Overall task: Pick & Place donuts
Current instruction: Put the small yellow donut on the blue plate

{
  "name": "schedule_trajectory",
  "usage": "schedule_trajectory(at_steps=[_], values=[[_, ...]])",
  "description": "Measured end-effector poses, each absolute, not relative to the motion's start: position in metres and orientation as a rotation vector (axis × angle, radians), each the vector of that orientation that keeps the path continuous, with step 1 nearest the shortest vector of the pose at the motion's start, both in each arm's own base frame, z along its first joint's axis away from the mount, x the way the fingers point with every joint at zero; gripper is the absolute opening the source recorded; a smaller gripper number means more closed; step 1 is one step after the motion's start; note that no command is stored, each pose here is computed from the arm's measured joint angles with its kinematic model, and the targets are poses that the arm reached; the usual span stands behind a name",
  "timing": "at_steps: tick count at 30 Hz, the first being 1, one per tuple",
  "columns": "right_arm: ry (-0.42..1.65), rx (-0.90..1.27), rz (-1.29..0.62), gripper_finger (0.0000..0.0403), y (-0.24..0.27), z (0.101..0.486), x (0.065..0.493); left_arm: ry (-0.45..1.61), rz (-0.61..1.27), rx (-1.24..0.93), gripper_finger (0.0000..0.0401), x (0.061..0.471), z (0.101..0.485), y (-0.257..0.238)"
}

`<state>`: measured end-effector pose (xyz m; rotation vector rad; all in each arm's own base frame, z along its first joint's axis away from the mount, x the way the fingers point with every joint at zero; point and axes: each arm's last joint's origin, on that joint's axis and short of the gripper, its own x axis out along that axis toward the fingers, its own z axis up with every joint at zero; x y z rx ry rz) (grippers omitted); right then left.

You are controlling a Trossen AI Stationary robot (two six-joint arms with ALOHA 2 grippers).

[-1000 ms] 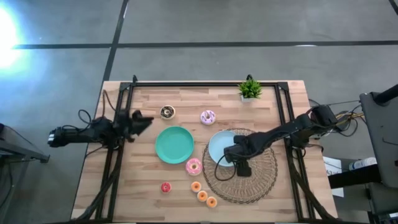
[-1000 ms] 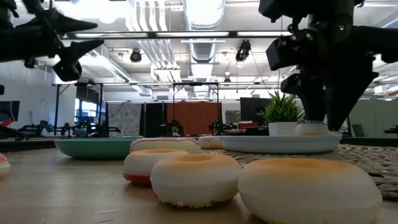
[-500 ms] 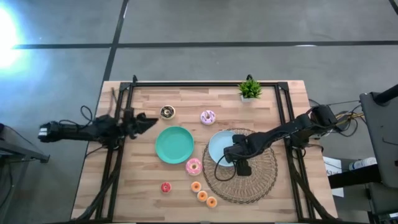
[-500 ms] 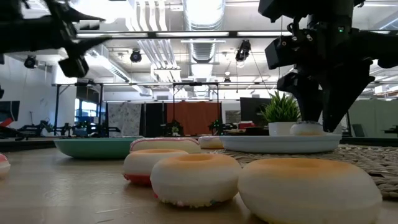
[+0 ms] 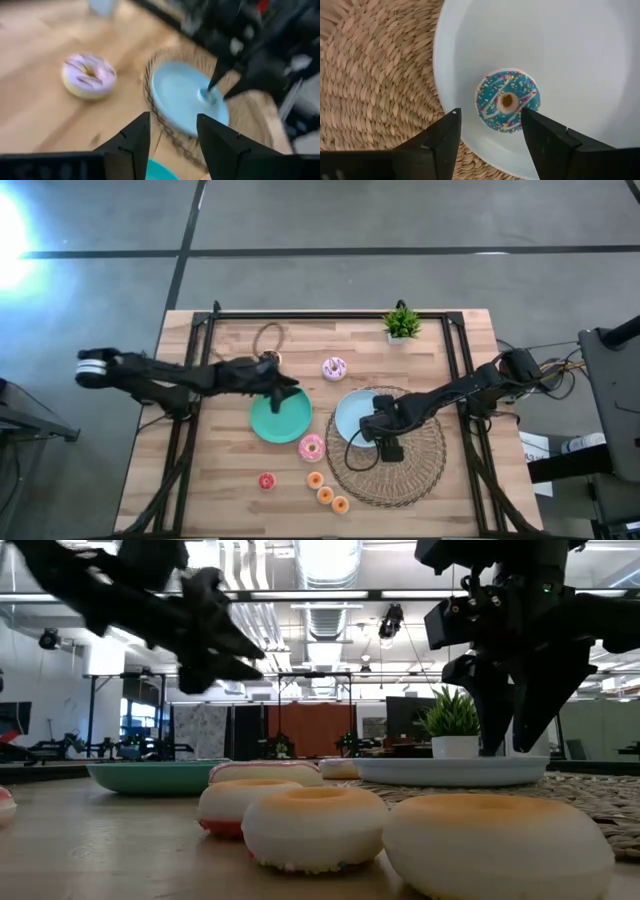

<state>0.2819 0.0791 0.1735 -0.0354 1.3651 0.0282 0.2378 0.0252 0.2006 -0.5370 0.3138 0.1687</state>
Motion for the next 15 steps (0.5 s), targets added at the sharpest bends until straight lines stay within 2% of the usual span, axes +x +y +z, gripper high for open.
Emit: schedule_trajectory(at_steps=[3,7,15], values=[[1.372,-0.014,0.005,0.0199,0.080,0.174,0.280,0.356,0.087,-0.511,0.0135,0.255,0.201,0.028],[1.326,0.006,-0.030,0.0199,0.084,0.187,0.274,0.363,0.074,-0.480,0.0135,0.263,0.204,0.029],[1.247,-0.062,0.040,0.0199,0.092,0.195,0.274,0.350,0.067,-0.462,0.0135,0.227,0.219,0.024]])
